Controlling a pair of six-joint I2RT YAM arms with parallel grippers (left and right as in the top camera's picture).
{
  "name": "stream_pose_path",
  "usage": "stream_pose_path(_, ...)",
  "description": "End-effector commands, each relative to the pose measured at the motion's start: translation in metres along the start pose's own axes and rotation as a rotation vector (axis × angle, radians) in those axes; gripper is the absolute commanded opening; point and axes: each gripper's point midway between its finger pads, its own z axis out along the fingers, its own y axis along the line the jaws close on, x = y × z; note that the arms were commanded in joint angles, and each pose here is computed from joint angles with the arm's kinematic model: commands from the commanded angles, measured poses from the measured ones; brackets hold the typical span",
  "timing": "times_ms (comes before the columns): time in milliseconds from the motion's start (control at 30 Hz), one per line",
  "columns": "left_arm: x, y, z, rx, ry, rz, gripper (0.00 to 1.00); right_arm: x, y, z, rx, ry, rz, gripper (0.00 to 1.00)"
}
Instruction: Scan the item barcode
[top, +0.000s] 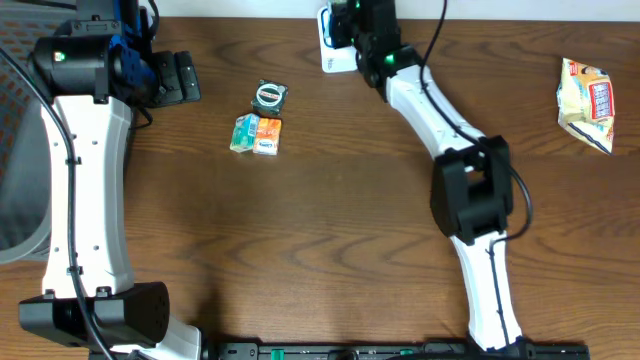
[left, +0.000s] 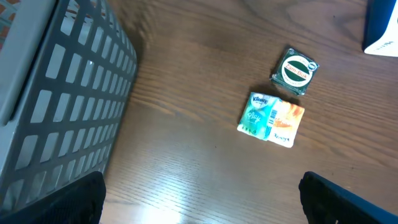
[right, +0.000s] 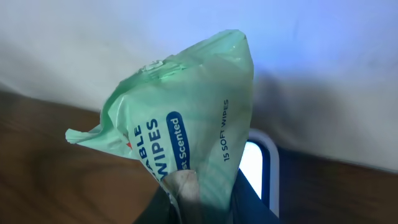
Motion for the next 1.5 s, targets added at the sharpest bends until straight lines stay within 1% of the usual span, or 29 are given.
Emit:
stream_pose_path(0,0.001,0.004,0.003,-0.019,0.006,-0.012,0.98,-0.009,-0.015,0.004,0.087,-0.043,-0.03,0.01)
stream_pose_path(100,0.001,0.004,0.003,-0.019,0.006,-0.012,0.98,-0.005,-0.015,0.008,0.088,-0.048,-0.056,0.01)
stream_pose_path(333,0.001,0.004,0.003,-0.019,0.006,-0.012,0.98,-0.005,-0.016,0.009,0.087,-0.051,-0.054,0.01)
stream_pose_path(467,0.001,0.004,0.003,-0.019,0.006,-0.012,0.98,-0.004,-0.006,0.01,0.053,-0.051,-0.054,0.01)
stream_pose_path(567,0.001,0.004,0.003,-0.019,0.006,-0.012,0.98,-0.008,0.002,0.01,0.031,-0.068,-0.056,0.01)
stream_pose_path(667,0.001,0.004,0.003,-0.019,0.006,-0.012,0.98,-0.021,-0.002,0.005,0.055,-0.102,-0.054,0.01)
stream_pose_path(867,0.001,0.004,0.003,-0.019,0.006,-0.012,0.98,-0.063,-0.056,-0.029,0.225,-0.132,-0.027,0.01)
stream_pose_path(967,0.001,0.004,0.003,-0.019,0.006,-0.012,0.98,-0.076,-0.086,-0.051,0.273,-0.105,-0.013,0.01)
stream_pose_path(1067,0.001,0.004,0.003,-0.019,0.006,-0.012,0.98,-0.079,-0.123,-0.073,0.335,-0.046,-0.007,0.01)
stream_pose_path(1200,0.001,0.004,0.003,-0.019,0.006,-0.012,0.98,-0.058,-0.184,-0.104,0.462,0.097,-0.009,0.01)
stream_pose_path(1233,0.001,0.004,0.003,-0.019,0.006,-0.012,0.98,-0.041,-0.212,-0.116,0.53,0.174,-0.009,0.01)
stream_pose_path(1300,0.001,0.004,0.003,-0.019,0.006,-0.012,0.98,-0.017,-0.245,-0.135,0.61,0.288,-0.025,0.01)
stream_pose_path(1467,0.001,0.004,0.003,-0.019,0.006,-0.012,0.98,0.038,-0.304,-0.173,0.694,0.531,-0.047,0.01)
